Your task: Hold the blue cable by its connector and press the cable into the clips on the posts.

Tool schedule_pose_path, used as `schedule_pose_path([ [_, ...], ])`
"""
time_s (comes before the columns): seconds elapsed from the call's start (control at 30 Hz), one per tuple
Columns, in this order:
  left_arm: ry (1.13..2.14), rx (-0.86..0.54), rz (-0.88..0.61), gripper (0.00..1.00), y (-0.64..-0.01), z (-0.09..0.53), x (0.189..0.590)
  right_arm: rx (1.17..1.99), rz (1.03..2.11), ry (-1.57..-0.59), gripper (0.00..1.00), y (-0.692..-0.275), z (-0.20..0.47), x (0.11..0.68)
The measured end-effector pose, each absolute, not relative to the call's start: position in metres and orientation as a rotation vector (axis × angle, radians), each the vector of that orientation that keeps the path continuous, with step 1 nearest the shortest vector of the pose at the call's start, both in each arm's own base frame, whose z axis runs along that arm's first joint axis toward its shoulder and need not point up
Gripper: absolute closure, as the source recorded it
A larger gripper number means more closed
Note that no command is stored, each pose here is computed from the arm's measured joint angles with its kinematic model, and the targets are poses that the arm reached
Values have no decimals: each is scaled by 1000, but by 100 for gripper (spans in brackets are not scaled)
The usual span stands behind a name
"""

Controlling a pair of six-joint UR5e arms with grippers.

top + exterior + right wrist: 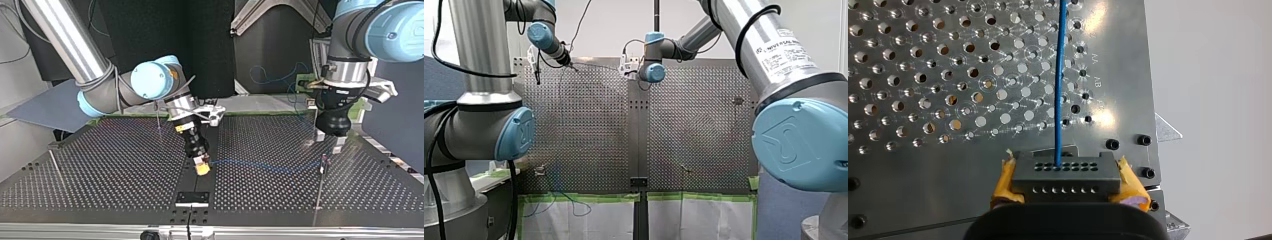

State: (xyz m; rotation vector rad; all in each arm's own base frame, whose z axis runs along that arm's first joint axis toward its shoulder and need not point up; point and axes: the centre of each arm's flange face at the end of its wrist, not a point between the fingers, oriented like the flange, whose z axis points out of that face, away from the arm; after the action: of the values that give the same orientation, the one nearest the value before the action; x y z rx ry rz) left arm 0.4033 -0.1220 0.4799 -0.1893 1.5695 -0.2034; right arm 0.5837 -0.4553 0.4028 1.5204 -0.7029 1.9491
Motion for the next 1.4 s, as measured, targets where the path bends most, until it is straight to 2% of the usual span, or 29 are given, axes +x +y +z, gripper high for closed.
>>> schedule_pose_path([
  [0.3, 1593, -152, -166, 0, -127, 473, 407, 1524, 1952, -701, 100, -455, 403, 584],
  [1.4, 1592, -156, -146, 0, -131, 474, 405, 1530, 1953, -700, 100, -454, 402, 584],
])
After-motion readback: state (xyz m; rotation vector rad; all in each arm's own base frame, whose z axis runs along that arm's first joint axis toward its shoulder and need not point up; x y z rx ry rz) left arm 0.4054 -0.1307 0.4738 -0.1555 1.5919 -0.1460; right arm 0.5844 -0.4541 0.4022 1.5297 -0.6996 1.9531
